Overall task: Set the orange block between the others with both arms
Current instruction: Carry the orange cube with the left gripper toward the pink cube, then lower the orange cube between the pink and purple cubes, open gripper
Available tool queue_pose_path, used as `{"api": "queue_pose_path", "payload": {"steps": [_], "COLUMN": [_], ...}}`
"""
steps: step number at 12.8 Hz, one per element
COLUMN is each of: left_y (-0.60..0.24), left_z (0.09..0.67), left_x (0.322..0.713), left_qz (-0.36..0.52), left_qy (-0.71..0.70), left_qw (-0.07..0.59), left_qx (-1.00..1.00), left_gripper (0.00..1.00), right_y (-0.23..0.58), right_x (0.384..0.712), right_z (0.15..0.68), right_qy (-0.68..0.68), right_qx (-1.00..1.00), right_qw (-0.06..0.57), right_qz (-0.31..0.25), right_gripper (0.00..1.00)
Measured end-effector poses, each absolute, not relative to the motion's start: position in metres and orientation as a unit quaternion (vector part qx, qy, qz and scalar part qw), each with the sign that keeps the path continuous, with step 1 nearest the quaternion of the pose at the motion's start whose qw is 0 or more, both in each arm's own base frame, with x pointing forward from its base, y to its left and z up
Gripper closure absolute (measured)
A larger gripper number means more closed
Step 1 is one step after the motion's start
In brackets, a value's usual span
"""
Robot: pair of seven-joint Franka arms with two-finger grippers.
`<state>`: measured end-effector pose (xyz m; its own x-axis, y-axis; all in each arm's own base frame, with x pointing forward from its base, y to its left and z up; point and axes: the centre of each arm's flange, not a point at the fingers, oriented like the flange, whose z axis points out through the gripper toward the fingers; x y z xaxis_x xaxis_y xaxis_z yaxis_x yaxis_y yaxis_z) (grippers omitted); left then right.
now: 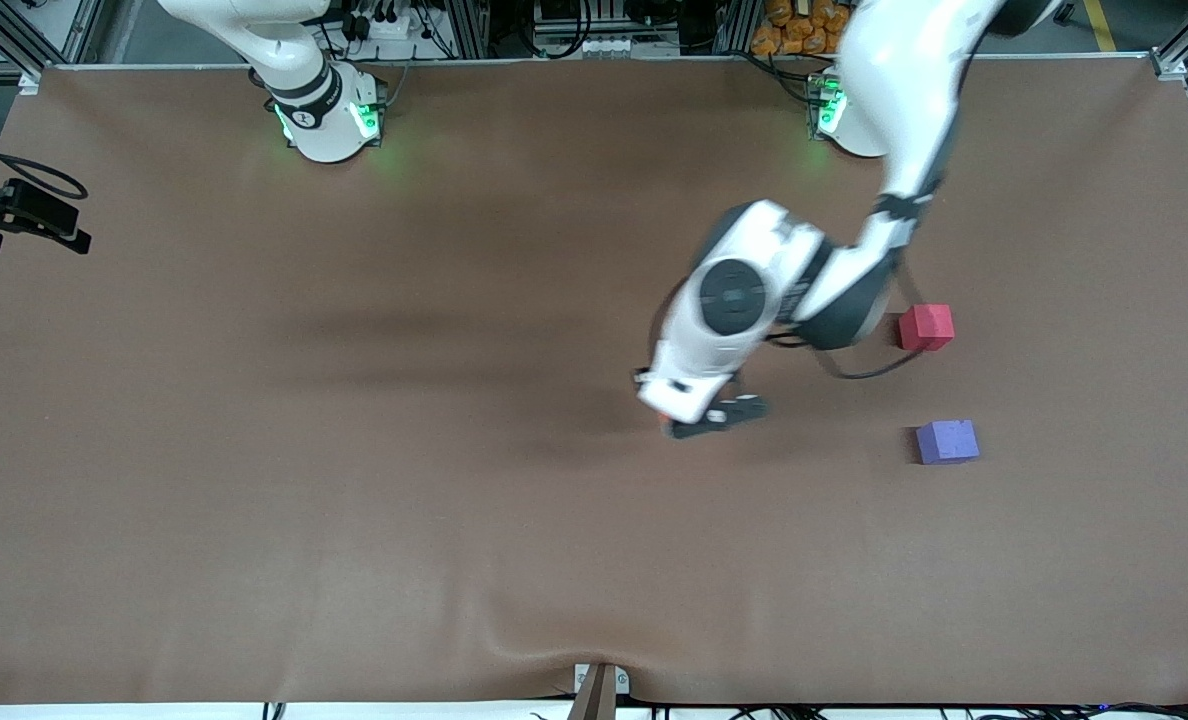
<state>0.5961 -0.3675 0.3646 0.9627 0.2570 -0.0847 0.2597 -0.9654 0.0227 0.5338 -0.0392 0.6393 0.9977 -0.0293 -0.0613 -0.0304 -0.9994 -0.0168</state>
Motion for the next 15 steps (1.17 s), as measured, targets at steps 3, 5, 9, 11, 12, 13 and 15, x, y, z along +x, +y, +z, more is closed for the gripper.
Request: {"api": "queue_pose_path", "payload": {"steps": [3, 5, 9, 11, 12, 13, 15], "left_y": [-0.26, -0.192, -0.078, -0.032, -0.01, 0.01, 0.034], "left_z": [0.385, 0.373, 0.333, 0.323, 0.318, 0.31, 0.288], "left_x": [0.601, 0.6, 0.599, 0.598, 0.598, 0.596, 0.59], "left_qz": [-0.048, -0.071, -0.115, -0.121, -0.119, -0.116, -0.108], "left_qy": [0.115, 0.108, 0.09, 0.088, 0.085, 0.079, 0.067], "left_qw": [0.003, -0.007, -0.008, -0.004, 0.001, 0.006, 0.014], "left_qx": [0.992, 0.992, 0.989, 0.989, 0.989, 0.99, 0.992], "left_gripper": [0.48, 0.48, 0.48, 0.48, 0.48, 0.48, 0.48], "right_y": [-0.039, -0.039, -0.039, -0.039, -0.039, -0.038, -0.038], "right_x": [0.534, 0.534, 0.534, 0.535, 0.535, 0.535, 0.535], "right_z": [0.639, 0.639, 0.639, 0.638, 0.638, 0.638, 0.637], "right_qy": [0.015, 0.015, 0.015, 0.015, 0.014, 0.014, 0.014], "right_qx": [-0.999, -0.999, -0.999, -0.999, -0.999, -0.999, -0.999], "right_qw": [0.009, 0.009, 0.009, 0.009, 0.009, 0.009, 0.009], "right_qz": [0.031, 0.031, 0.031, 0.031, 0.032, 0.032, 0.033], "right_gripper": [0.0, 0.0, 0.0, 0.0, 0.0, 0.0, 0.0]}}
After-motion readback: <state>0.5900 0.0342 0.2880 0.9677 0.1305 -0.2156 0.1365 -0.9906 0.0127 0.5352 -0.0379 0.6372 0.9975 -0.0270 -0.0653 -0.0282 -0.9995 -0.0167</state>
